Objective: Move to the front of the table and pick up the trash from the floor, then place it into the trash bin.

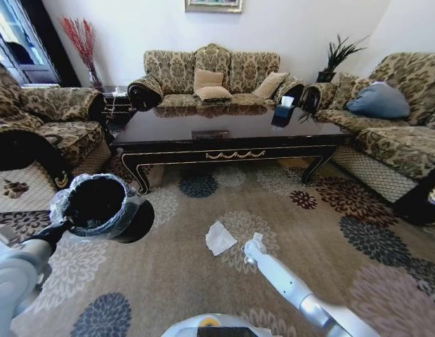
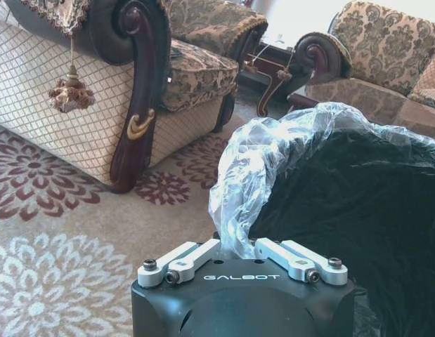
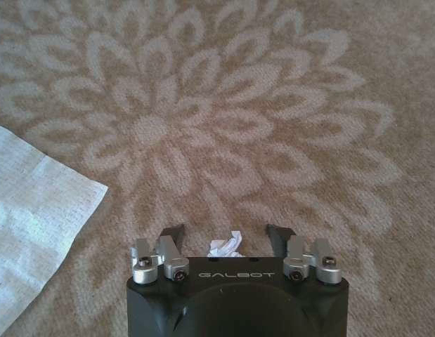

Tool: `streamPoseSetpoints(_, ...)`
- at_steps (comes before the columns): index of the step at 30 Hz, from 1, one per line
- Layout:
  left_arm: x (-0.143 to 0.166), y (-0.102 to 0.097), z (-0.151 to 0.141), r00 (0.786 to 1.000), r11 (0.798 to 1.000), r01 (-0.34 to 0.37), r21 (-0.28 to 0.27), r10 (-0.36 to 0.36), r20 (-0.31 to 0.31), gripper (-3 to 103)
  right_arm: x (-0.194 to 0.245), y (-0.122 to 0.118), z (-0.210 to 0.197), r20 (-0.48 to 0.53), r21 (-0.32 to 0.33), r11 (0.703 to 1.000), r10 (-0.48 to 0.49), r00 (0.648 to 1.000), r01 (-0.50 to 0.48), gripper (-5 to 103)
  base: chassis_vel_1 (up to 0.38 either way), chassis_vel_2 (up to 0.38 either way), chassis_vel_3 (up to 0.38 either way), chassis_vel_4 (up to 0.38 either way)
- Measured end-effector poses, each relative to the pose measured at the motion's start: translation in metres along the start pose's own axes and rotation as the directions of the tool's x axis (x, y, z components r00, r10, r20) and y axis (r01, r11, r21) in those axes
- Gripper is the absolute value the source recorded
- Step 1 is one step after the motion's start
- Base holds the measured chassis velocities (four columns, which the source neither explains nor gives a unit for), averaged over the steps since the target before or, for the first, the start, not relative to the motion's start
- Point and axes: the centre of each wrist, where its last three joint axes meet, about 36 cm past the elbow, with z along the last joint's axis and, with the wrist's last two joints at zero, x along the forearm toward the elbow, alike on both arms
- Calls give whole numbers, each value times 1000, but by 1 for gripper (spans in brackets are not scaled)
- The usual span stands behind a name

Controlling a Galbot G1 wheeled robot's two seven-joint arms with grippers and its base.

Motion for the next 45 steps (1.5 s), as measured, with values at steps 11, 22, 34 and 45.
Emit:
streamPoseSetpoints(11,-3,0,2,1000,1000,-4,-1,4,-7,3,5,-9,11,-1,10,1000,17,1000,-17,38,0,0,0,0)
streamPoseSetpoints(22,-7,0,3,1000,1000,0,-9,0,-9,3,15,-23,17,13,31,999,39,999,-40,5,0,0,0,0)
streamPoseSetpoints(34,-10,-1,7,1000,1000,-5,-13,4,-18,3,37,-35,13,46,48,999,4,999,-6,9,0,0,0,0)
streamPoseSetpoints(45,-7,-3,9,1000,1000,-8,-17,8,-16,3,48,-37,37,35,171,985,-25,999,19,52,0,0,0,0)
